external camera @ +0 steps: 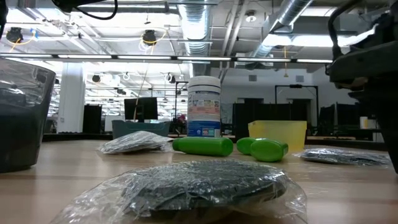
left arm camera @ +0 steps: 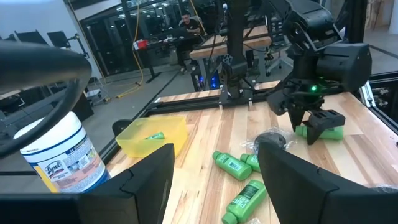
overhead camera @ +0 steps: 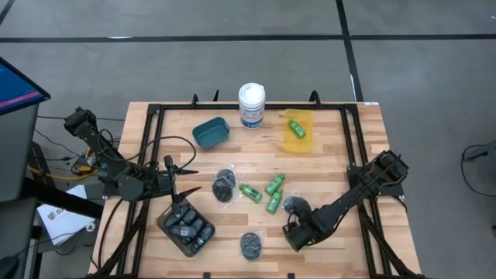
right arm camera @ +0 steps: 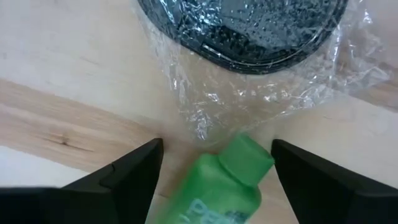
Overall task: Pick & Place Travel size toiletries
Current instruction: Put the green shampoo bottle into the yellow bin
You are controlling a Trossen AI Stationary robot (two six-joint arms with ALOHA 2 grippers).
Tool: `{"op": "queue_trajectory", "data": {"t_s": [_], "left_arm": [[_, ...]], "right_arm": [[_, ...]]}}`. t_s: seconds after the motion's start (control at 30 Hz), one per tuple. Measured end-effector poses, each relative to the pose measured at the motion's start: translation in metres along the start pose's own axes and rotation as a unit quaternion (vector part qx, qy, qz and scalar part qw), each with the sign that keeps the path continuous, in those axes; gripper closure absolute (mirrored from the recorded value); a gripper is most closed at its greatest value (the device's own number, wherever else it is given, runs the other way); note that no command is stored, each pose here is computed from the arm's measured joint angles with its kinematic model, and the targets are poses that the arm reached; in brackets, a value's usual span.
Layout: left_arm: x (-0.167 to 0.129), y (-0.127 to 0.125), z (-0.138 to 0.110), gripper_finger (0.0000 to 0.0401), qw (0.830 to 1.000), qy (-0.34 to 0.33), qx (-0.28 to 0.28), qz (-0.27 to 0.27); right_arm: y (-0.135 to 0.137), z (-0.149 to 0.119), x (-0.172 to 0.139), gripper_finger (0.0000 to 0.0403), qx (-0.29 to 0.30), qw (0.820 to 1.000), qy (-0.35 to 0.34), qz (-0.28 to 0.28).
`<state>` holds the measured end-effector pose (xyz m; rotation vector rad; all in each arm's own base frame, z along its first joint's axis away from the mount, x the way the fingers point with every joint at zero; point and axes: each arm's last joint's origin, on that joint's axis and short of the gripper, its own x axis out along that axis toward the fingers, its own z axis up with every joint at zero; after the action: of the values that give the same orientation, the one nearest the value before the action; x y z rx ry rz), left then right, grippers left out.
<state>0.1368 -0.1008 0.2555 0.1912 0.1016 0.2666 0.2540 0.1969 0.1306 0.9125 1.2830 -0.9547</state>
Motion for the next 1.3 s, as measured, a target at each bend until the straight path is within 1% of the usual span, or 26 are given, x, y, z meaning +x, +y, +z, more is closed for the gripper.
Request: {"op": "queue_trajectory", "data": {"t_s": [0.13,0.23,0.43,0.53,0.7,0.77,0.87,1.0,1.1,1.13,1.17,1.23,1.3], "left_arm": [[0.000,0.000,0.000,0.0174,1.000,0.000,0.000,0.000],[0.000,0.000,0.000,0.0174,1.000,0.000,0.000,0.000],[0.000,0.000,0.000,0.0174,1.000,0.000,0.000,0.000],[0.000,0.000,0.000,0.0174,1.000,0.000,0.000,0.000],[0.000,0.000,-0.001,0.0174,1.000,0.000,0.000,-0.001],[0.000,0.000,-0.001,0.0174,1.000,0.000,0.000,0.000],[0.000,0.000,-0.001,0.0174,1.000,0.000,0.000,0.000],[0.000,0.000,-0.001,0.0174,1.000,0.000,0.000,0.000],[0.000,0.000,-0.001,0.0174,1.000,0.000,0.000,0.000],[0.000,0.000,-0.001,0.0174,1.000,0.000,0.000,0.000],[0.000,0.000,-0.001,0.0174,1.000,0.000,0.000,0.000],[0.000,0.000,-0.001,0.0174,1.000,0.000,0.000,0.000],[0.000,0.000,-0.001,0.0174,1.000,0.000,0.000,0.000]], "right_arm": [[-0.001,-0.003,0.001,0.0118,-0.004,1.000,0.012,-0.007],[-0.003,-0.008,-0.001,0.0130,-0.007,1.000,0.014,-0.002],[-0.006,-0.017,-0.001,0.0154,0.001,1.000,0.021,-0.002],[-0.006,-0.018,-0.001,0.0180,0.002,1.000,0.028,-0.004],[-0.006,-0.018,-0.001,0.0239,0.000,0.999,0.036,-0.009],[-0.007,-0.018,-0.001,0.0256,-0.005,0.999,0.037,-0.010],[-0.008,-0.018,-0.001,0.0260,-0.009,0.999,0.037,-0.016],[-0.010,-0.016,-0.003,0.0250,-0.011,0.999,0.028,-0.024],[-0.016,-0.010,-0.008,0.0256,-0.013,0.999,0.015,-0.045],[-0.021,-0.007,-0.010,0.0260,-0.019,0.998,0.007,-0.062],[-0.026,-0.004,-0.013,0.0264,-0.025,0.997,-0.003,-0.077],[-0.030,0.003,-0.027,0.0267,-0.022,0.996,-0.014,-0.082],[-0.042,0.014,-0.042,0.0266,-0.026,0.993,-0.028,-0.111]]}}
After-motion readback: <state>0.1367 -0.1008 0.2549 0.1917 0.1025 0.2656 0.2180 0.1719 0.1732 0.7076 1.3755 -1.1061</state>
